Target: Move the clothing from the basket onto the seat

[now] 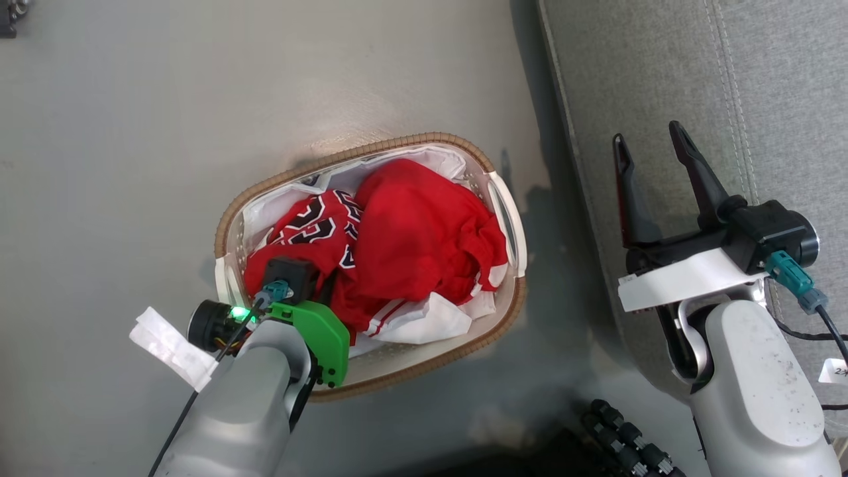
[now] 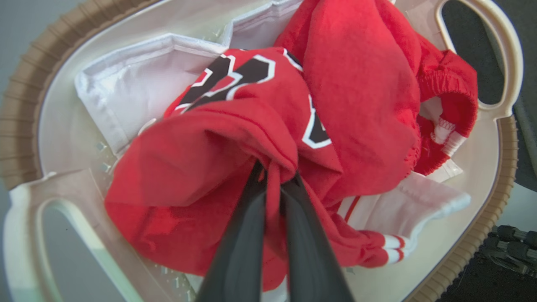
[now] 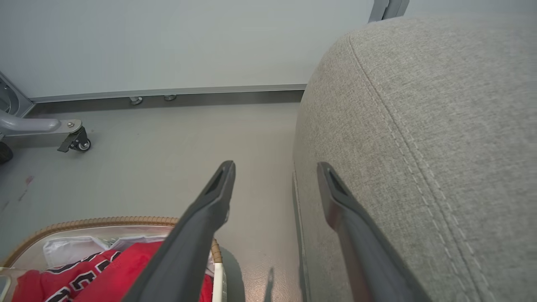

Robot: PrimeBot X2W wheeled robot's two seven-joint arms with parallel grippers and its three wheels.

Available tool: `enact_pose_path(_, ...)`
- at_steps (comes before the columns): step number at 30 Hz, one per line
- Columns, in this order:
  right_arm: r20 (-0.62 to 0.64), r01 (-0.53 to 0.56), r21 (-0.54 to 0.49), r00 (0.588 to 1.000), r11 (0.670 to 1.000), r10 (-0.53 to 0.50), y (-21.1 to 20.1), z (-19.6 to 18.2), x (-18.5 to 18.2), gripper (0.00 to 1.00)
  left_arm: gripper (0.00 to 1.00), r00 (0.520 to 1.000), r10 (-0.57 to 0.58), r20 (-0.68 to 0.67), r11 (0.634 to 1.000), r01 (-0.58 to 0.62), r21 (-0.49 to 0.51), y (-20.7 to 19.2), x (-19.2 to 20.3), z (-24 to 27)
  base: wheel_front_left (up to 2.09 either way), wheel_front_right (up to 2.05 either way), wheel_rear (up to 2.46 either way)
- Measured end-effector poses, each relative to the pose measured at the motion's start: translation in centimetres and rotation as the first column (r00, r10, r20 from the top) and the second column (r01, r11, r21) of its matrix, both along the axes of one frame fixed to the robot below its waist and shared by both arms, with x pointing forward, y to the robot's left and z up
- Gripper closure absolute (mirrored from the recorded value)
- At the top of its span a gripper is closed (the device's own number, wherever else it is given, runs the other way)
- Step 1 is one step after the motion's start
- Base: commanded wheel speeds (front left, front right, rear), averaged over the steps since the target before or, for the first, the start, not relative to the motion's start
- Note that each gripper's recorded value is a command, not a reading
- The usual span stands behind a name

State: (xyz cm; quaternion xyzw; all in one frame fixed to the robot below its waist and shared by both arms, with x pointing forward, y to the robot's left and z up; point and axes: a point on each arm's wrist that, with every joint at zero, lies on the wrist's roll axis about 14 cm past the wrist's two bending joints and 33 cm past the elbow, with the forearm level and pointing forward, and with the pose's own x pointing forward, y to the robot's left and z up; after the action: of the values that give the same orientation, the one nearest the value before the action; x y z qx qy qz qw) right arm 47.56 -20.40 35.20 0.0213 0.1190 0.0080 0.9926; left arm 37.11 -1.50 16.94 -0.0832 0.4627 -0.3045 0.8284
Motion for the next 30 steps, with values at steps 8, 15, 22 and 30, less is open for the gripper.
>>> enact_pose_path(8, 0.022, -0.007, -0.012, 1.000, 1.000, 0.007, 0.2, 1.5, -0.4, 0.00, 1.00, 0.998, -0.004, 0.070, 0.999, 0.007, -0.044, -1.0, 0.8, 2.8, 0.00, 0.00, 0.00)
enact_pose_path(15, 0.064, -0.019, -0.026, 0.998, 0.999, 0.020, 0.6, 3.9, -1.2, 0.00, 1.00, 0.982, 0.028, 0.185, 0.995, -0.009, -0.104, -1.6, 2.3, 7.4, 0.00, 0.00, 0.00)
enact_pose_path(22, 0.113, -0.030, -0.032, 0.993, 0.999, 0.033, 1.2, 6.7, -2.6, 0.00, 1.00, 0.943, 0.091, 0.320, 0.985, -0.039, -0.166, -1.3, 3.4, 13.0, 0.00, 0.00, 0.00)
enact_pose_path(30, 0.168, -0.043, -0.040, 0.985, 0.998, 0.049, 1.8, 9.7, -5.1, 0.00, 1.00, 0.826, 0.069, 0.559, 0.987, 0.026, -0.160, -0.1, 4.9, 20.9, 0.00, 0.00, 0.00)
